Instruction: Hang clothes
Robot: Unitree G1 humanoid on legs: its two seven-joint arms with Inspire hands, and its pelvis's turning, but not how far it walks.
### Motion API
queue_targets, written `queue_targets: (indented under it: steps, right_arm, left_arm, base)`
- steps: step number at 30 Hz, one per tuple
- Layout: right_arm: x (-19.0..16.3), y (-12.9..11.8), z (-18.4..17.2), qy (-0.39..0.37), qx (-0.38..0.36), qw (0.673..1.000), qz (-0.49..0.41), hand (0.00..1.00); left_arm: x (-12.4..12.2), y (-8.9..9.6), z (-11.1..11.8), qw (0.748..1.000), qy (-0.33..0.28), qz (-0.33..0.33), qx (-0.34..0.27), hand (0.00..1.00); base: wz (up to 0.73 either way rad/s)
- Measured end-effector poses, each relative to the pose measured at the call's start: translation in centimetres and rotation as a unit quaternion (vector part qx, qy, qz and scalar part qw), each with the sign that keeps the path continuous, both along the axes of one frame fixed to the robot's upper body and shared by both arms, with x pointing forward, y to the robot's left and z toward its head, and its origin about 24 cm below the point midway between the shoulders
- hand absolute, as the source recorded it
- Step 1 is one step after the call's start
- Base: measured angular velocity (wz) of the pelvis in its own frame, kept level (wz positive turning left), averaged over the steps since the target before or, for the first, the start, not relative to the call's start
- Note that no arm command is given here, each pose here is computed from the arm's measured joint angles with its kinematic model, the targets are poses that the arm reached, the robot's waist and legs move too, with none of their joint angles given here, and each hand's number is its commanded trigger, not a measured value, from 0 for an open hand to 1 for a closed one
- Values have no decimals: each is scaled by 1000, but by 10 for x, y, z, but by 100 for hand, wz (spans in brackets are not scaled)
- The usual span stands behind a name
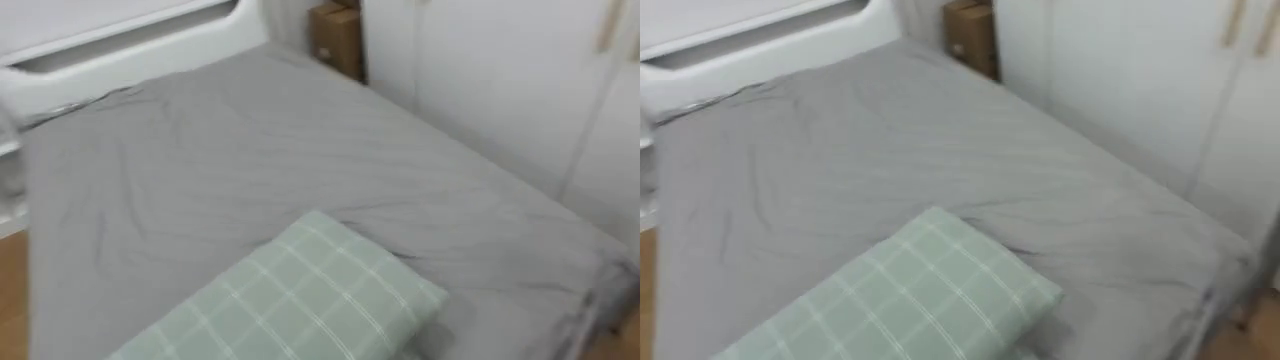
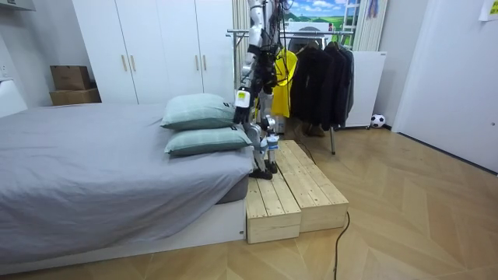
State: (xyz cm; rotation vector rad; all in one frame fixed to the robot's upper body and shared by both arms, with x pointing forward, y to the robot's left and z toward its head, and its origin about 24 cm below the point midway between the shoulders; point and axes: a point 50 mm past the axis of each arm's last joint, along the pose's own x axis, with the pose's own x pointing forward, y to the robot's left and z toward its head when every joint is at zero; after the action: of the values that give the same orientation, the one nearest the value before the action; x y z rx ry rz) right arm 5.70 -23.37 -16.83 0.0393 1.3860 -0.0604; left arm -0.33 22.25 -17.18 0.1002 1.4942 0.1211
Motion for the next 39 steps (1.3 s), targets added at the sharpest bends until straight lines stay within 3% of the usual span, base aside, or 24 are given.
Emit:
queue_targets:
  steps: [6, 10, 17, 24, 39]
  right_arm:
    - [3, 0, 0, 16, -4, 1000, 5, 0]
    - [3, 0, 0, 14, -9, 1000, 11, 0]
    - [16, 0, 2, -11, -33, 999, 29, 0]
    - [1, 3, 0, -10, -26, 1000, 11, 0]
    - [-6, 2, -1, -12, -36, 999, -14, 0]
  left_arm:
    - [-28, -2, -1, 999, 51, 19, -1, 0]
    - [-17, -2, -2, 999, 35, 23, -1, 0]
    - [-20, 6, 0, 999, 35, 26, 5, 0]
    - [-9, 26, 5, 999, 21, 17, 28, 0]
    - [-3, 17, 2, 999, 11, 21, 27, 0]
  base:
    - [85]
    - [54]
    - [33]
    - [58]
    - [6]
